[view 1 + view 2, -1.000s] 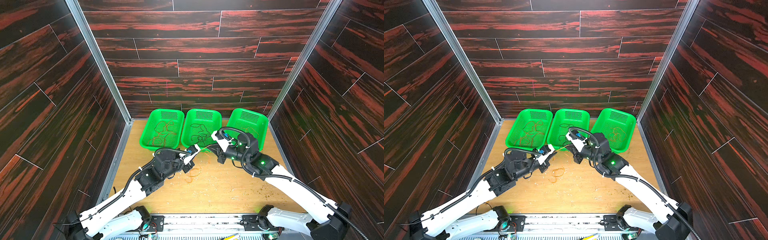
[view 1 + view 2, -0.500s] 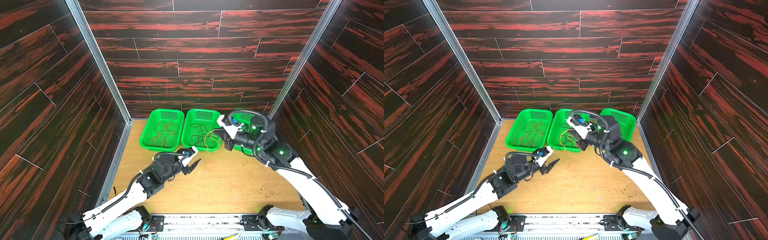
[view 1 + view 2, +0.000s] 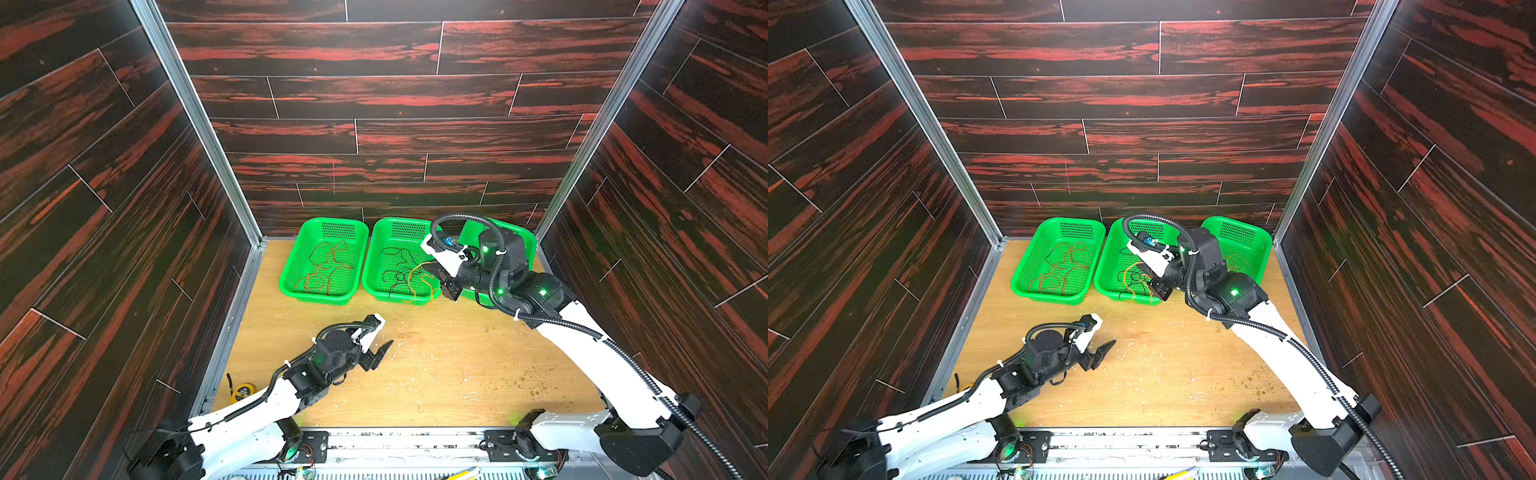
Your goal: Untangle the cables
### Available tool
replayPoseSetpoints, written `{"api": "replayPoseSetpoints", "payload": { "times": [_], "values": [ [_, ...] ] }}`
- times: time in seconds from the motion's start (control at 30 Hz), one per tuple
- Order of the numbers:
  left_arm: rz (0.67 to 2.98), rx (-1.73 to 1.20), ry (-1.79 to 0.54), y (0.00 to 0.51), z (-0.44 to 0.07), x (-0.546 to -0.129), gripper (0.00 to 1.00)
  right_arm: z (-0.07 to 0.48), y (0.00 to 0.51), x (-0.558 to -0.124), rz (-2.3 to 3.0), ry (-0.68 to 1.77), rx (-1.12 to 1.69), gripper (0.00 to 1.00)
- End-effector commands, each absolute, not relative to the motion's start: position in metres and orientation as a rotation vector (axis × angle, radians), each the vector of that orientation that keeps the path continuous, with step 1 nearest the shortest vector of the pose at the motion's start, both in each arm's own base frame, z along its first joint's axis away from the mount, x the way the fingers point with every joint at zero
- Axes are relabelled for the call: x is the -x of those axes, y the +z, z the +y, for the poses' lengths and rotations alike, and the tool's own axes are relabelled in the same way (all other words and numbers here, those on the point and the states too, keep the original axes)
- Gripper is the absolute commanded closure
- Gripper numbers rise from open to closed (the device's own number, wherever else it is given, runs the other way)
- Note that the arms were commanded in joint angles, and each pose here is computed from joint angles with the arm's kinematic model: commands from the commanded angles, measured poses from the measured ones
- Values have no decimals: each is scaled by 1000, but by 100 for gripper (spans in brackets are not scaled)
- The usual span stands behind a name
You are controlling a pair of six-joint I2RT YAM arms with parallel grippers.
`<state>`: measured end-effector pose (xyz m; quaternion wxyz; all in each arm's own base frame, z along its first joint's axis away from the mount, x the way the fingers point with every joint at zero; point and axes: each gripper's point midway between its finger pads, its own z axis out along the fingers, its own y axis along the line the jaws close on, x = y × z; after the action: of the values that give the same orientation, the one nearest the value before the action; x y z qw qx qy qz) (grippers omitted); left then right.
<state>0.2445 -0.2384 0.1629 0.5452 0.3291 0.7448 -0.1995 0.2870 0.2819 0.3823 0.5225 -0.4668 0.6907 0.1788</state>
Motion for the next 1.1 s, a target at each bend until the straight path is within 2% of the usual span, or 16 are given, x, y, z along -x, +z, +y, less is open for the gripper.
{"api": "replayPoseSetpoints", "payload": {
  "times": [0.0, 0.03, 0.1, 0.5, 1.07],
  "values": [
    [1706, -696, -513, 175, -239, -250, 22, 287, 390, -289, 1629, 439, 1143, 100],
    [1705, -681, -511, 173, -238, -250, 11, 289, 392, -287, 1620, 457, 1150, 100],
    [1711, -652, -478, 168, -232, -254, 9, 292, 395, -284, 1605, 482, 1162, 100],
    [1754, -601, -514, 147, -233, -257, 14, 298, 417, -280, 1581, 543, 1146, 100],
    [1714, -704, -621, 152, -275, -261, 16, 292, 439, -295, 1563, 493, 1021, 100]
  ]
}}
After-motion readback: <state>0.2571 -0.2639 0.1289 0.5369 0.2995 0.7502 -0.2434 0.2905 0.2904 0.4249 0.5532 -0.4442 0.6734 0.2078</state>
